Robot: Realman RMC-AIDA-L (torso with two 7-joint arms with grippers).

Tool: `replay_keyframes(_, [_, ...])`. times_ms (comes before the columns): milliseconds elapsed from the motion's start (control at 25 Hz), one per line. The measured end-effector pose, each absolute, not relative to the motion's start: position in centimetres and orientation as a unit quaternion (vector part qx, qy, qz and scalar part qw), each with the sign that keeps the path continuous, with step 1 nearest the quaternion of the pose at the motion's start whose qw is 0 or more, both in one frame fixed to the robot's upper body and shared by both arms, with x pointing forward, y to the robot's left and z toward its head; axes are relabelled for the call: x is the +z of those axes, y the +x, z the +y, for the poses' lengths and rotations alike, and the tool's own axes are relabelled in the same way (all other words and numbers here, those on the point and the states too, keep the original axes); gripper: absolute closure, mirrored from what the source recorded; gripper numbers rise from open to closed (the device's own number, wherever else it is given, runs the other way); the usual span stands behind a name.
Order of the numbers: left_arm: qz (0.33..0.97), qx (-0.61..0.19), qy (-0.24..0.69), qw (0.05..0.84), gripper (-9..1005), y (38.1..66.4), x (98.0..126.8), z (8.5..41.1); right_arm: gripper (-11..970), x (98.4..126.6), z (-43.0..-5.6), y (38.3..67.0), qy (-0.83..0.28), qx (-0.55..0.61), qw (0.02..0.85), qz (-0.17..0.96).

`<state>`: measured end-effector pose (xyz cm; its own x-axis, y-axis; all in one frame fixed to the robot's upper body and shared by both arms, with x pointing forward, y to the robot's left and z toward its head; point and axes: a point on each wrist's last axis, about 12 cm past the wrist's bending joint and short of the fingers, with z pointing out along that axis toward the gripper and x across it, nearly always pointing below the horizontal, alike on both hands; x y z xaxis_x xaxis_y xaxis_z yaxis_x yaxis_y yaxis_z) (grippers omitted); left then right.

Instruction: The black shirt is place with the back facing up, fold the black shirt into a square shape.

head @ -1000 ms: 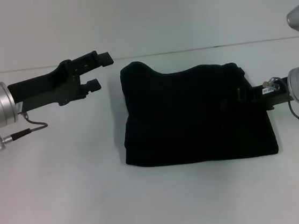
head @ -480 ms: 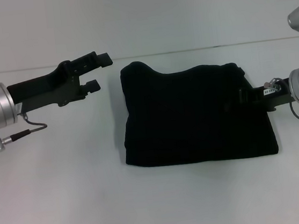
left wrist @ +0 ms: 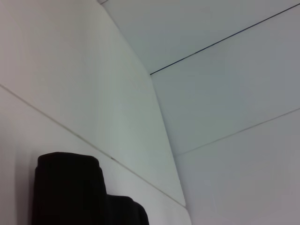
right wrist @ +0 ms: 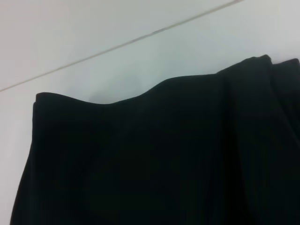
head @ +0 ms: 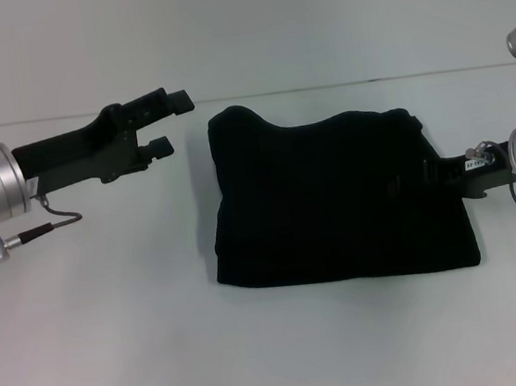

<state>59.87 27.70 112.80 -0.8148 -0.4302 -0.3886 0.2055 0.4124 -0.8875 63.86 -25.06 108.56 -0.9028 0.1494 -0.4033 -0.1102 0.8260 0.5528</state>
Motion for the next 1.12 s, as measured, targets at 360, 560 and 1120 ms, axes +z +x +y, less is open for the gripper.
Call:
replay_keyframes(360, [0.784, -0.54, -0.071, 0.298, 46, 60.0, 112.9, 27.6, 492, 108.1, -24.7, 63.8, 0.012, 0.291, 0.225, 0.93])
replay_keyframes(560, [0.784, -0.539, -0.076, 0.299, 46, 59.9, 112.8, 27.8, 493, 108.0, -24.8, 63.7, 0.016, 0.292, 0.223, 0.93])
replay_keyframes(1120, [0.783, -0.54, -0.083, 0.299, 47, 59.9, 112.5, 27.8, 495, 108.7, -23.8, 64.2, -0.002, 0.297, 0.229, 0.927])
